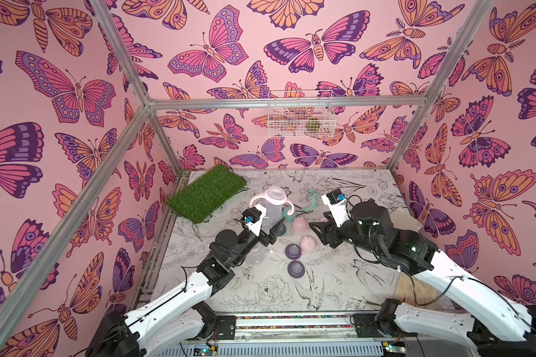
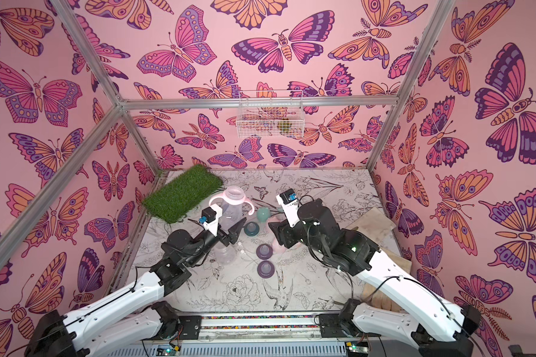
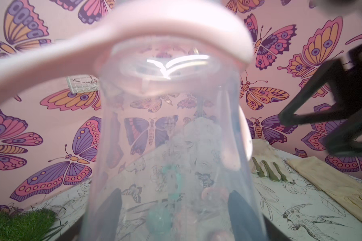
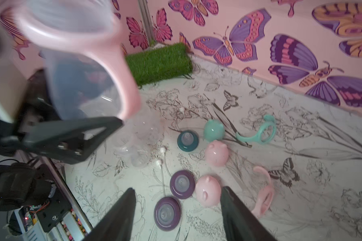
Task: Assemble the baby bottles
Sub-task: Put on the handle of the baby bottle, then pick up the nipple from the center of the board.
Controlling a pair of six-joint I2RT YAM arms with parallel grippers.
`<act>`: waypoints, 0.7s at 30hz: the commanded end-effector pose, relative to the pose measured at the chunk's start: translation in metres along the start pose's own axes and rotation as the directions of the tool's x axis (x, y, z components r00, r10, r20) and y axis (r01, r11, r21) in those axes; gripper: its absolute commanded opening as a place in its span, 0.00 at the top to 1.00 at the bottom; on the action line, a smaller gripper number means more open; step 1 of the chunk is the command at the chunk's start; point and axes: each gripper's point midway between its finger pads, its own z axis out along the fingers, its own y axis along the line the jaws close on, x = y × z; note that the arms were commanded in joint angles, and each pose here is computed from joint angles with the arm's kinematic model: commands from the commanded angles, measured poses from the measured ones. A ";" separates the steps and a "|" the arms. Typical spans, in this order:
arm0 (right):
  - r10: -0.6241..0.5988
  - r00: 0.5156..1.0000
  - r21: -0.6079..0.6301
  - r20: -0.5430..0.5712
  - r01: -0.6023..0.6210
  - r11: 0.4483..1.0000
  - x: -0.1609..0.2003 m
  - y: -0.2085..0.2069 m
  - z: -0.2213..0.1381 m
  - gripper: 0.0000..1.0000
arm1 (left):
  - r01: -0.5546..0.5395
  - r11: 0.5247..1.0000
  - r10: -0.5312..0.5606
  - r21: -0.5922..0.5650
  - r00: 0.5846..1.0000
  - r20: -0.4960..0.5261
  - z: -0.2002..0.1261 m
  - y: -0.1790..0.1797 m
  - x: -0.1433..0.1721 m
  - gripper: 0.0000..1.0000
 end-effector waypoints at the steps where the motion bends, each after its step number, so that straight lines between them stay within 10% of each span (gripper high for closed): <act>1: 0.066 0.989 -0.024 -0.135 -0.070 0.997 0.038 0.000 0.025 0.34 | -0.030 0.999 0.030 0.032 0.999 0.013 -0.012 -0.004 -0.007 1.00; 21: 0.253 0.845 0.043 -0.471 -0.264 0.964 0.177 0.024 0.077 0.14 | -0.025 0.983 0.024 0.181 1.000 0.010 -0.044 -0.030 -0.012 1.00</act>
